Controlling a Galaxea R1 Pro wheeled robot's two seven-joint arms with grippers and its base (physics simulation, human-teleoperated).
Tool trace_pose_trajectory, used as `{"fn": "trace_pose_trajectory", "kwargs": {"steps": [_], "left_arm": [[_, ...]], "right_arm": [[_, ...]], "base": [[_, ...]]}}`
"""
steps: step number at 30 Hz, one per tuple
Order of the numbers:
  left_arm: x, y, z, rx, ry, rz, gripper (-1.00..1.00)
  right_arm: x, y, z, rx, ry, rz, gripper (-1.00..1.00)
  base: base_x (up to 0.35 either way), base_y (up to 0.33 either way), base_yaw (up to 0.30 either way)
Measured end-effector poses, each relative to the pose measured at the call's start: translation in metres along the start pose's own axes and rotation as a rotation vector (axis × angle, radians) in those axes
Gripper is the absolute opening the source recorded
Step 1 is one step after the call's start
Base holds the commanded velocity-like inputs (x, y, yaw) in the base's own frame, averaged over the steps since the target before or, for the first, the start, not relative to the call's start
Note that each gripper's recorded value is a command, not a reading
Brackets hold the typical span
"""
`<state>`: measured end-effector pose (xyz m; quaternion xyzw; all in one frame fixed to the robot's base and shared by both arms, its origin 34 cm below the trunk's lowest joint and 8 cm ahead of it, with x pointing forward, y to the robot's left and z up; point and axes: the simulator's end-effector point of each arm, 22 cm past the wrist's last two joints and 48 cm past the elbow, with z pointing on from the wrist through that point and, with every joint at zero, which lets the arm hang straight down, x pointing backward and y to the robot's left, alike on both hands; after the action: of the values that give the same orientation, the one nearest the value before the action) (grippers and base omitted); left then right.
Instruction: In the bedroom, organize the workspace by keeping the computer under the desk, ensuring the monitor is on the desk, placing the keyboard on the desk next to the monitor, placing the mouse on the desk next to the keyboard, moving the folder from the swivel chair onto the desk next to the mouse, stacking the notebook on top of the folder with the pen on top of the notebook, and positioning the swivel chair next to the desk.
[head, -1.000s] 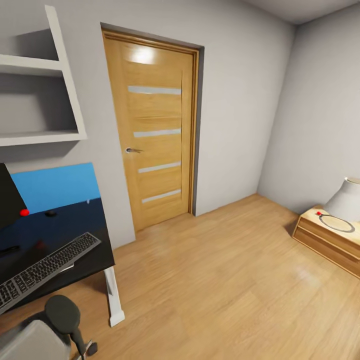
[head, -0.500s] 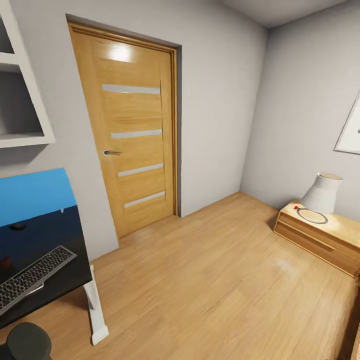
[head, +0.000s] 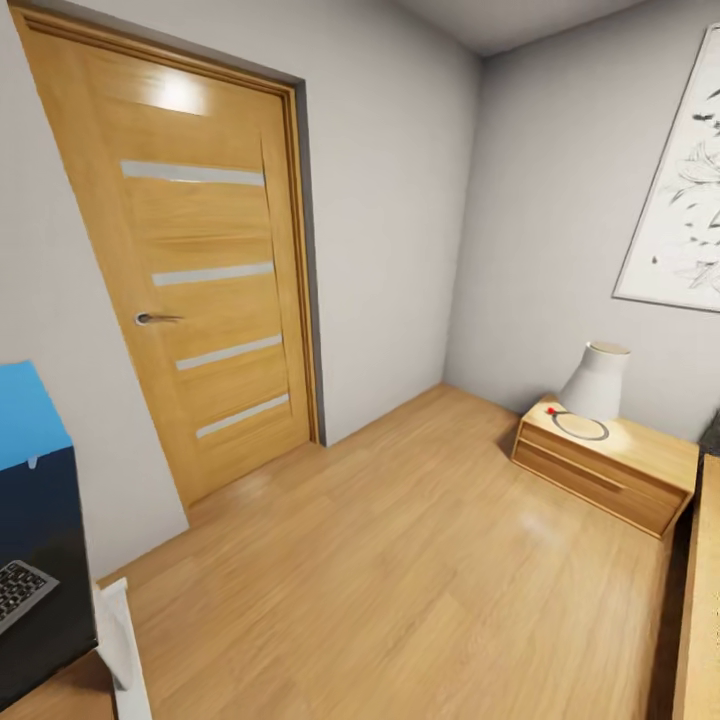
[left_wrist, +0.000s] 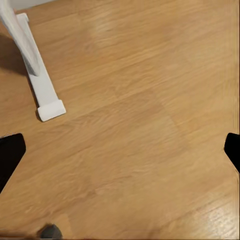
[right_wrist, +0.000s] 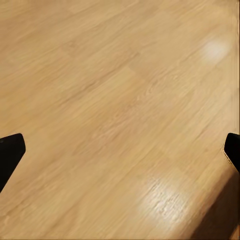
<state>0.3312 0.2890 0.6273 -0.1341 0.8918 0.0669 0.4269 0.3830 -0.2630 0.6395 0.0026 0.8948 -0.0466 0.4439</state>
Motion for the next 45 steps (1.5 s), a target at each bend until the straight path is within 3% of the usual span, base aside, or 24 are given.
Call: {"fn": "trace_pose_trajectory", "kwargs": {"steps": [9,37,45], "left_arm": [[0.0,0.001,0.0,-0.001,0.0,0.001,1.0],[0.0,0.001,0.0,-0.003,0.0,0.001,1.0],[0.011,0.003,0.0,-0.005,0.051,0.006,1.0]], "right_arm": [[0.0,0.0,0.0,-0.001,0.0,0.0,1.0],[0.0,0.002,0.0,-0.002,0.001,0.002,1.0],[0.0,0.002,0.0,-0.002,0.001,0.003,1.0]], "base": [[0.323,-0.075,-0.141],[0.326,0.062,-0.004],[0.329,0.071,0.008]]}}
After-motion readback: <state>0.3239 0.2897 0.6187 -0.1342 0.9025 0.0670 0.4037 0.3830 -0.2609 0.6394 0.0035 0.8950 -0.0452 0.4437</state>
